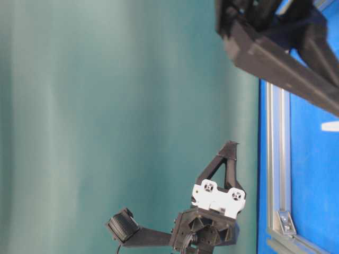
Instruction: Insert the wire through the string loop located in the center.
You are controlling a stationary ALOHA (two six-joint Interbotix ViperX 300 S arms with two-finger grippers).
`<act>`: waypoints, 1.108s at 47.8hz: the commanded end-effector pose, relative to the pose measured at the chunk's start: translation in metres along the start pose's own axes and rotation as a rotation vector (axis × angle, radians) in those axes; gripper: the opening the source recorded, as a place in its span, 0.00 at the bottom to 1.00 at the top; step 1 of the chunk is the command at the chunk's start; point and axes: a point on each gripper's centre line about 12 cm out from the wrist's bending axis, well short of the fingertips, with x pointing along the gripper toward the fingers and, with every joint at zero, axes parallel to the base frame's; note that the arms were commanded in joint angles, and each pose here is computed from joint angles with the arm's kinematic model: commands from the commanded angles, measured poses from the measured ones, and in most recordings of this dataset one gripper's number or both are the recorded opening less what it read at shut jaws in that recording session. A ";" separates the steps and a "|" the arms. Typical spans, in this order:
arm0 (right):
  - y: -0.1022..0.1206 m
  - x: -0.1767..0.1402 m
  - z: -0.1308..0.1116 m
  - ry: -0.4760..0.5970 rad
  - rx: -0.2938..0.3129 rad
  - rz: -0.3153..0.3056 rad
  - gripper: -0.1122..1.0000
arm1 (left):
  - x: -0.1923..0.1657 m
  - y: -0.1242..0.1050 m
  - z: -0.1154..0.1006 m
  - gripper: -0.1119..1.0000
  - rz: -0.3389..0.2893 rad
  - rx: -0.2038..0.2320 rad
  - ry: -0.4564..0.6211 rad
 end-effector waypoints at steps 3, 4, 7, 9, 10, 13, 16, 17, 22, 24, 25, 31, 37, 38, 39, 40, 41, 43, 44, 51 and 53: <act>0.001 0.012 0.001 -0.002 0.014 -0.005 0.82 | 0.000 -0.001 0.015 0.10 -0.004 0.003 -0.044; 0.001 0.014 -0.002 0.007 0.016 -0.006 0.82 | 0.000 -0.001 0.015 0.10 -0.005 0.003 -0.046; -0.001 0.019 -0.008 0.022 0.030 -0.018 0.82 | 0.000 -0.001 0.015 0.10 -0.003 0.002 -0.044; -0.002 0.023 -0.015 0.038 0.042 -0.027 0.82 | -0.001 -0.001 0.014 0.10 -0.003 0.002 -0.043; -0.003 0.024 -0.017 0.043 0.046 -0.030 0.82 | -0.001 -0.001 0.014 0.10 -0.004 0.003 -0.041; -0.004 0.028 -0.022 0.054 0.057 -0.039 0.82 | -0.001 -0.001 0.014 0.10 -0.003 0.002 -0.043; -0.005 0.032 -0.027 0.064 0.064 -0.046 0.82 | -0.001 -0.001 0.014 0.10 -0.004 0.003 -0.043; -0.005 0.033 -0.028 0.067 0.066 -0.047 0.82 | -0.001 -0.001 0.015 0.10 -0.003 0.002 -0.044; -0.007 0.039 -0.037 0.086 0.078 -0.058 0.82 | -0.001 -0.001 0.015 0.10 -0.004 0.003 -0.044; -0.008 0.040 -0.039 0.089 0.084 -0.063 0.82 | -0.001 -0.001 0.014 0.10 -0.003 0.002 -0.041; -0.008 0.040 -0.040 0.092 0.085 -0.064 0.82 | -0.001 -0.001 0.014 0.10 -0.003 0.002 -0.043; -0.010 0.041 -0.043 0.098 0.094 -0.073 0.81 | -0.001 -0.001 0.015 0.10 -0.004 0.003 -0.044; -0.010 0.041 -0.044 0.108 0.096 -0.075 0.80 | -0.001 -0.001 0.015 0.10 -0.003 0.000 -0.044; -0.010 0.041 -0.045 0.109 0.096 -0.075 0.80 | -0.001 -0.001 0.015 0.10 -0.005 0.001 -0.043; -0.009 0.041 -0.044 0.108 0.095 -0.073 0.79 | -0.001 -0.001 0.014 0.10 -0.004 0.001 -0.041; -0.009 0.041 -0.044 0.108 0.094 -0.072 0.79 | -0.001 -0.001 0.014 0.10 -0.004 0.001 -0.041; -0.009 0.041 -0.044 0.106 0.095 -0.073 0.79 | -0.001 -0.001 0.014 0.10 -0.003 0.000 -0.041; -0.010 0.042 -0.043 0.105 0.094 -0.073 0.77 | -0.001 -0.001 0.014 0.10 -0.004 0.002 -0.041; -0.009 0.042 -0.043 0.105 0.095 -0.073 0.76 | -0.001 -0.001 0.015 0.10 -0.005 0.001 -0.044; -0.010 0.042 -0.043 0.105 0.089 -0.074 0.53 | -0.001 -0.001 0.014 0.10 -0.003 0.000 -0.043; -0.010 0.041 -0.044 0.109 0.088 -0.074 0.42 | -0.001 -0.001 0.014 0.10 -0.003 0.000 -0.043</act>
